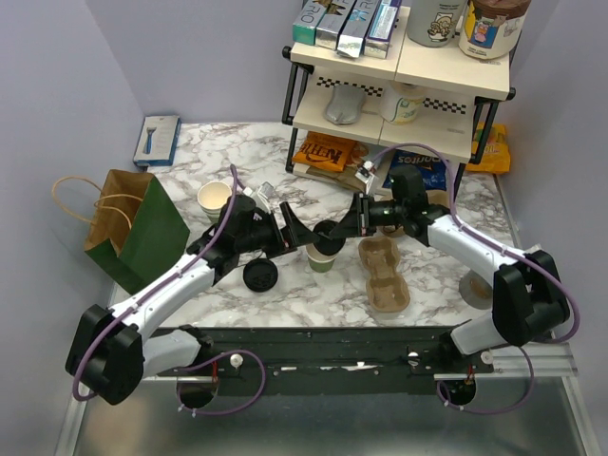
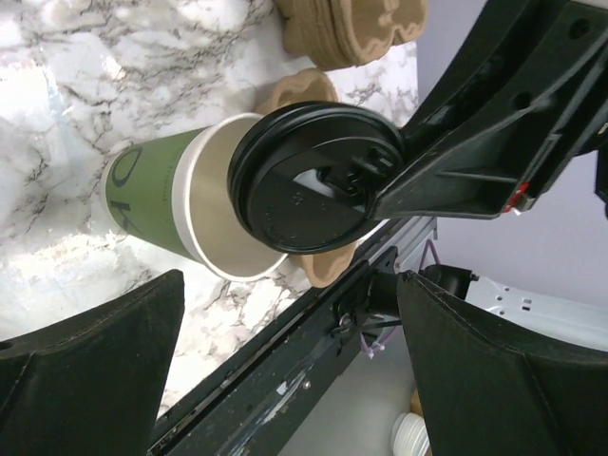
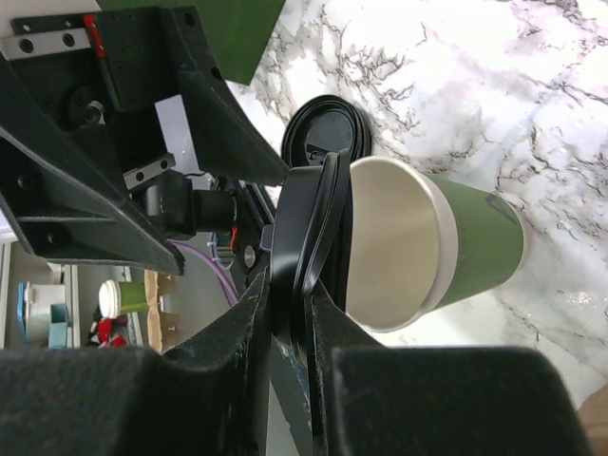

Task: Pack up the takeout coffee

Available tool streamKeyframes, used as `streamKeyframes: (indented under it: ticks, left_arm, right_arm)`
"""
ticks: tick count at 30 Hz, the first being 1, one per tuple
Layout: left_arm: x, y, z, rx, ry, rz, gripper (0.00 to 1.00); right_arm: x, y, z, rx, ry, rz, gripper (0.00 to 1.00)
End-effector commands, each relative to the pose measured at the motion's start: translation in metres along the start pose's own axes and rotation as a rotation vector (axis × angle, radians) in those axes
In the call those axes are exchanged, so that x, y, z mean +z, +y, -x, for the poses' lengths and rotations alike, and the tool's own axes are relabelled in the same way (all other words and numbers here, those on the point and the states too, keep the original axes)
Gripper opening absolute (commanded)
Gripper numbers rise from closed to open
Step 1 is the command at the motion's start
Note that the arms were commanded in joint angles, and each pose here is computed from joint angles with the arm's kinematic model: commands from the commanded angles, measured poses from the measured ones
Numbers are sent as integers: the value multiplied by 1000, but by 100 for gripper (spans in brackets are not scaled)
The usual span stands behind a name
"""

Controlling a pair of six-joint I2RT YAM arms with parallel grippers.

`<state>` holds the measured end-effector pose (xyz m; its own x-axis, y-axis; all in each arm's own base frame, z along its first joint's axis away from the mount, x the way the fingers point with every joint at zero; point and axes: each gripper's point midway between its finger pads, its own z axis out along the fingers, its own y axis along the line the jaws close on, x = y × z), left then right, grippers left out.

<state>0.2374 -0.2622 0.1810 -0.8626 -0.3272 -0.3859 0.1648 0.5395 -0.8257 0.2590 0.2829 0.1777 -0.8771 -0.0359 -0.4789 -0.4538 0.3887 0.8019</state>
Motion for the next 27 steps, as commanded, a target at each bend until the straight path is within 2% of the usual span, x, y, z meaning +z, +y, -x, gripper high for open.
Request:
streamKeyframes:
  ticks: [1,6,7,14,19,27]
  left_arm:
    - [5,-3,-4,14,11,14,99]
    - [11,15,-4,1,5,105,99]
    - [12,16,-4,-5,6,110,99]
    - [22,17,-6,-19,17,106,99]
    - [25,20,-6,-31,14,119,99]
    - [31,20,-6,-60,10,117,99]
  right_arm:
    - [-1,-7,-3,30,10,19,24]
    - [2,-15,-5,39,22,13,26]
    - [3,-15,-7,45,34,23,29]
    - [4,-19,-6,51,33,10,36]
    - [1,-25,-2,12,17,-50,44]
    - [1,-31,-5,10,27,-71,47]
